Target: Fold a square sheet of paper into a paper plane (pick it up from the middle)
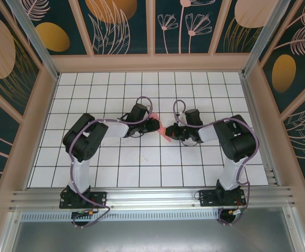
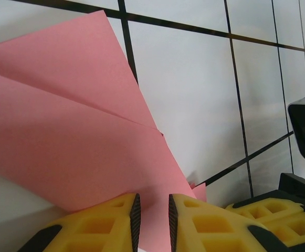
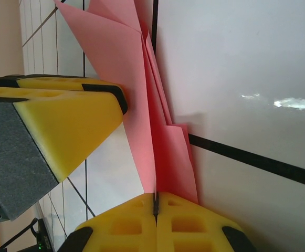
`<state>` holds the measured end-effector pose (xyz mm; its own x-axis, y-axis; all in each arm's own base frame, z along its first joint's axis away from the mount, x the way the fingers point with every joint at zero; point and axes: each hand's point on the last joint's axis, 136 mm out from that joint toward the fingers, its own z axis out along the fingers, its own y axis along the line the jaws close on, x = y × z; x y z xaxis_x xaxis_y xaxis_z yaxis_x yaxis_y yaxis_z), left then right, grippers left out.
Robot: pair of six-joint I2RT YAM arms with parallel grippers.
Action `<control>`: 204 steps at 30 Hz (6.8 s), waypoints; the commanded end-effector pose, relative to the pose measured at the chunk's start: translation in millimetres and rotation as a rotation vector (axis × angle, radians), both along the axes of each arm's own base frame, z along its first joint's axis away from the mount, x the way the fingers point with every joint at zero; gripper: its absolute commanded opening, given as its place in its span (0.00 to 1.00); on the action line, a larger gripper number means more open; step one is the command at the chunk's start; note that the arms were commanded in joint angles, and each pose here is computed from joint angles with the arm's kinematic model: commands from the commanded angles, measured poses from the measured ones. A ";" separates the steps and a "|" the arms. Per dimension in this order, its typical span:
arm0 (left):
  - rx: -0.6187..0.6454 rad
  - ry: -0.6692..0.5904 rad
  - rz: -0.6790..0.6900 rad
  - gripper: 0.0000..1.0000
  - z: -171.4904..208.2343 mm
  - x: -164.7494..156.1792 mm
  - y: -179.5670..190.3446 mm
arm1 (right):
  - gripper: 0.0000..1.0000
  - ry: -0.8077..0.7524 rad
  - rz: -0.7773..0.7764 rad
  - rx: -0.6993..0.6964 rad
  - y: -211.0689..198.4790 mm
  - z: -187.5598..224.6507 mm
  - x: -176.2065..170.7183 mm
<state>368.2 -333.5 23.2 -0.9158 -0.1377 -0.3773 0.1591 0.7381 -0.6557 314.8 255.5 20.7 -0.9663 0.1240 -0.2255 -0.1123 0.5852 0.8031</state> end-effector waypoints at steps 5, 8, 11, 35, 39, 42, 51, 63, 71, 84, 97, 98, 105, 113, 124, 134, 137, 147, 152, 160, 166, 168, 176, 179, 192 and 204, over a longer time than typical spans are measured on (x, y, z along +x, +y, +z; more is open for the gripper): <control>0.153 0.065 0.044 0.25 -35.1 2.0 18.7 | 0.09 0.015 0.029 -0.103 -4.9 -10.3 -5.2; 0.185 0.082 0.044 0.25 -41.8 1.0 22.2 | 0.13 0.001 0.052 -0.100 -4.0 -3.0 -7.8; 0.198 0.093 0.044 0.25 -45.9 0.8 22.9 | 0.16 0.001 0.069 -0.106 -4.8 -0.7 -14.1; 0.223 0.097 0.044 0.25 -48.8 2.5 24.8 | 0.14 0.044 0.040 -0.155 -24.0 -5.4 -44.7; 0.220 0.097 0.043 0.25 -48.9 3.0 24.0 | 0.09 0.089 0.027 -0.193 -30.7 -23.0 -51.5; 0.221 0.098 0.042 0.25 -49.1 2.9 24.1 | 0.05 0.104 0.004 -0.226 -36.0 -29.7 -51.0; 0.219 0.100 0.037 0.25 -48.8 2.7 23.1 | 0.17 -0.062 -0.053 -0.220 -31.2 32.5 -21.1; 0.217 0.104 0.028 0.25 -49.5 1.1 22.2 | 0.11 -0.046 0.051 -0.219 15.7 18.3 -2.6; 0.221 0.099 0.032 0.25 -48.0 1.5 23.2 | 0.10 0.017 0.036 -0.307 -2.6 -11.8 -14.7; 0.242 0.101 0.043 0.25 -51.1 2.3 26.8 | 0.10 0.090 0.042 -0.303 -19.9 -27.6 -46.3; 0.250 0.102 0.047 0.25 -51.9 2.8 28.1 | 0.09 0.141 -0.008 -0.316 -45.0 -25.4 -86.3; 0.250 0.102 0.046 0.25 -51.7 2.6 28.1 | 0.09 0.105 -0.019 -0.310 -44.7 -15.3 -81.0; 0.234 0.096 0.041 0.25 -47.6 3.5 25.1 | 0.11 -0.163 -0.054 -0.248 -29.9 56.3 -33.0; 0.221 0.093 0.036 0.25 -45.5 4.1 23.0 | 0.09 -0.123 0.044 -0.203 10.0 37.1 -12.2; 0.222 0.055 0.013 0.28 -33.7 10.3 19.5 | 0.07 0.048 0.043 -0.359 -16.3 -32.5 -31.0; 0.244 -0.101 -0.110 0.36 -12.3 38.1 19.5 | 0.06 0.174 0.017 -0.480 -48.8 -72.5 -53.7; 0.255 -0.134 -0.127 0.37 -11.9 47.7 25.8 | 0.06 0.188 0.015 -0.487 -51.8 -75.8 -56.7; 0.250 -0.169 -0.082 0.37 -18.9 76.9 60.6 | 0.06 0.206 0.012 -0.502 -58.5 -80.3 -62.3; 0.252 -0.166 -0.034 0.37 -20.1 88.9 70.8 | 0.06 0.210 0.009 -0.503 -59.7 -80.7 -62.8; 0.309 -0.161 0.044 0.39 -23.5 106.5 83.5 | 0.06 0.213 0.007 -0.505 -60.4 -81.0 -63.0; 0.323 -0.165 0.094 0.43 -17.7 119.0 93.0 | 0.06 0.205 0.010 -0.491 -57.6 -78.0 -61.6; 0.328 -0.178 0.120 0.45 -7.3 126.2 97.6 | 0.07 0.191 0.010 -0.477 -55.2 -73.5 -58.7; 0.292 -0.235 0.217 0.56 46.1 127.9 110.4 | 0.19 -0.036 -0.022 -0.275 -18.2 10.9 -10.9; 0.243 -0.237 0.235 0.61 60.9 113.0 111.7 | 0.32 -0.157 -0.073 -0.224 -13.1 55.7 9.9; 0.166 -0.152 0.199 0.79 71.9 36.2 54.0 | 0.67 -0.340 -0.484 -0.441 -118.3 92.3 31.5; 0.206 -0.053 0.226 0.73 43.0 24.9 12.4 | 0.74 -0.328 -0.582 -0.461 -150.0 81.4 25.6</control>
<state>393.0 -325.8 82.2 -0.8408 -0.2344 -0.4880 0.0731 0.8441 -0.5313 340.6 114.7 100.5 -0.6795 0.3889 -0.6221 0.0969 0.8881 0.4494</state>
